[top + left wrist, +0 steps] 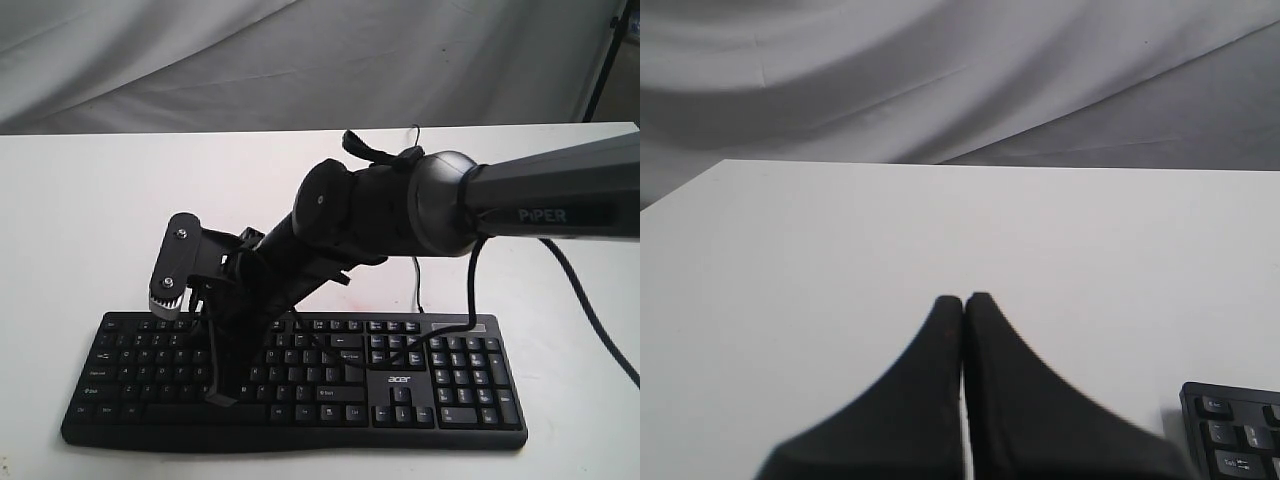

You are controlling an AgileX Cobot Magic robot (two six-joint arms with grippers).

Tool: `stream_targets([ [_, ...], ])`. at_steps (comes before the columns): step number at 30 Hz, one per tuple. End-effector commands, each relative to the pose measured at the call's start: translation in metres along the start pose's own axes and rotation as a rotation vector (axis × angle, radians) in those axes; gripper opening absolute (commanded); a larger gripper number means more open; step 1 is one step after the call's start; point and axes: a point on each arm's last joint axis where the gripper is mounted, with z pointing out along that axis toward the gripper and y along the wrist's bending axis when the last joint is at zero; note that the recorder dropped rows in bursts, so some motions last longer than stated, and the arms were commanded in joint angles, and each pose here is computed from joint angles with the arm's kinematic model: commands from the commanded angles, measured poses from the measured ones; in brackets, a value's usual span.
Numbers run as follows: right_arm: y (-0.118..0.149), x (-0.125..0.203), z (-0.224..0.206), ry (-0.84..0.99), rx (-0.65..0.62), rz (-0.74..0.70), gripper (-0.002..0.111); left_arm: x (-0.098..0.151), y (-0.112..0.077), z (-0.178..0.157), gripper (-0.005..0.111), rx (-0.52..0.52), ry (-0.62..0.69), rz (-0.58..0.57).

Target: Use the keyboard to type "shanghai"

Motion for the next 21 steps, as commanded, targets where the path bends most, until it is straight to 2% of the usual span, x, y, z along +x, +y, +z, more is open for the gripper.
stream_targets([
  [1,-0.002,-0.001,-0.003,-0.001,0.000,0.006,0.000,0.001,0.000,0.000,0.001,0.004,-0.006,-0.001],
  [21,0.001,0.014,0.013,0.040,-0.012,0.033,0.000,0.001,0.000,0.000,0.001,0.004,-0.006,-0.001],
])
